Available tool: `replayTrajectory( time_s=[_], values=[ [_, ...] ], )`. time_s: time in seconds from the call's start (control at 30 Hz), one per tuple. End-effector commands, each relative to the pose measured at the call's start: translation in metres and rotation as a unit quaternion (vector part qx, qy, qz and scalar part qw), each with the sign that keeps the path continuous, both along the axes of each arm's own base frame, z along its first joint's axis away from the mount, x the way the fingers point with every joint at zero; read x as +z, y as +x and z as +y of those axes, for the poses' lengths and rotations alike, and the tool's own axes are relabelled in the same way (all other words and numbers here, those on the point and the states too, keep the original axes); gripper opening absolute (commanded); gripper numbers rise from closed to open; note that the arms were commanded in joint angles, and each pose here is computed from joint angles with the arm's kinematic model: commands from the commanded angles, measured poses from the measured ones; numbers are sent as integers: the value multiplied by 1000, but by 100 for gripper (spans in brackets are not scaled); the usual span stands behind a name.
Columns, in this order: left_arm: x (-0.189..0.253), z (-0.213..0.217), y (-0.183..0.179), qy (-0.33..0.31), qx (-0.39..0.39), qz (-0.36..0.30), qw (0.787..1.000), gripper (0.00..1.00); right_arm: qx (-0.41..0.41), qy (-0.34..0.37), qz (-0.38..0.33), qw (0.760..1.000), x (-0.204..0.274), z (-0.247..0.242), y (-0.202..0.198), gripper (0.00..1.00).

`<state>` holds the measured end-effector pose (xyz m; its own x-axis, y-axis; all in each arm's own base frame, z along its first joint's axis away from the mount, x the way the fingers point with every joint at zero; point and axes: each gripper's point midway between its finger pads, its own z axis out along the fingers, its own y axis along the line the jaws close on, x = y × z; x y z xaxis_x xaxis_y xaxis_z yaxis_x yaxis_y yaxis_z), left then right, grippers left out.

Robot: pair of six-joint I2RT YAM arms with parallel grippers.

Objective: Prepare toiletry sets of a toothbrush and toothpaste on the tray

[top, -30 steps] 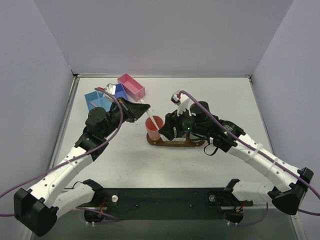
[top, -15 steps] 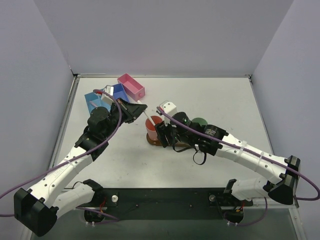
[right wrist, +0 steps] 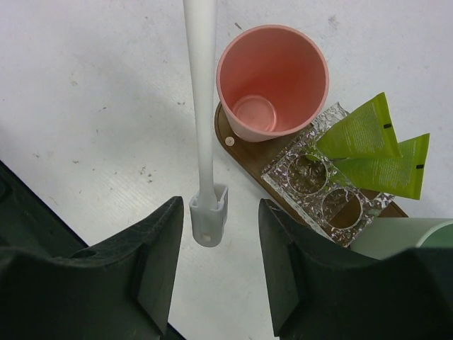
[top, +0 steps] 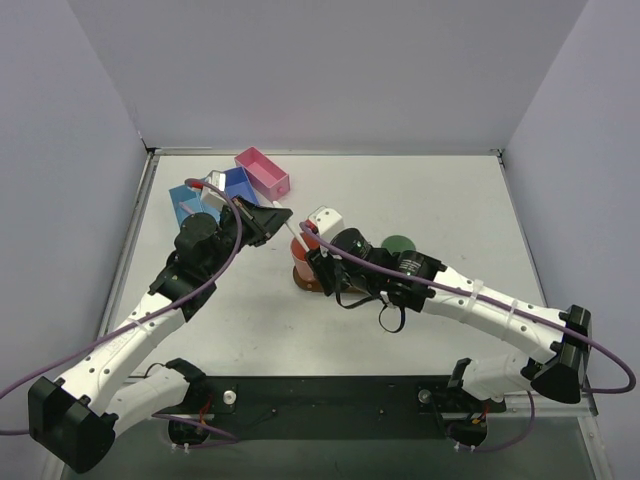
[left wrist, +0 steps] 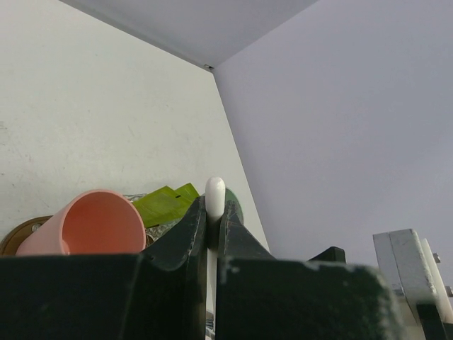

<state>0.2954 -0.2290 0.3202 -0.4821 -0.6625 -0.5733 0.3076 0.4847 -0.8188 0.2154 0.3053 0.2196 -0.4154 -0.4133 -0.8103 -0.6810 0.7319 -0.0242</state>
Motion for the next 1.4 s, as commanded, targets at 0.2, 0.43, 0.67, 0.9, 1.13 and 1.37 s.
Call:
replayTrajectory(
  time_s=[0.2, 0.43, 0.67, 0.9, 1.13, 1.37],
  values=[
    [23, 4, -1, -14, 5, -23, 1000, 0, -10, -23, -18, 1000, 6, 2, 7, 38],
    [18, 3, -1, -15, 2, -15, 1000, 0, -10, -29, -24, 999, 7, 6, 12, 22],
    [8, -1, -1, -16, -7, -4, 1000, 0, -11, -31, -28, 999, 8, 8, 15, 2],
    [7, -8, -4, 3, -35, -28, 999, 18, -12, -27, -26, 999, 11, 9, 14, 0],
    [22, 12, 6, 96, -22, -79, 992, 77, -18, -43, -8, 999, 12, -12, 7, 0],
    [40, 66, 17, 181, -3, -130, 975, 82, -31, -66, 89, 993, -4, -62, -13, 0]
  ],
)
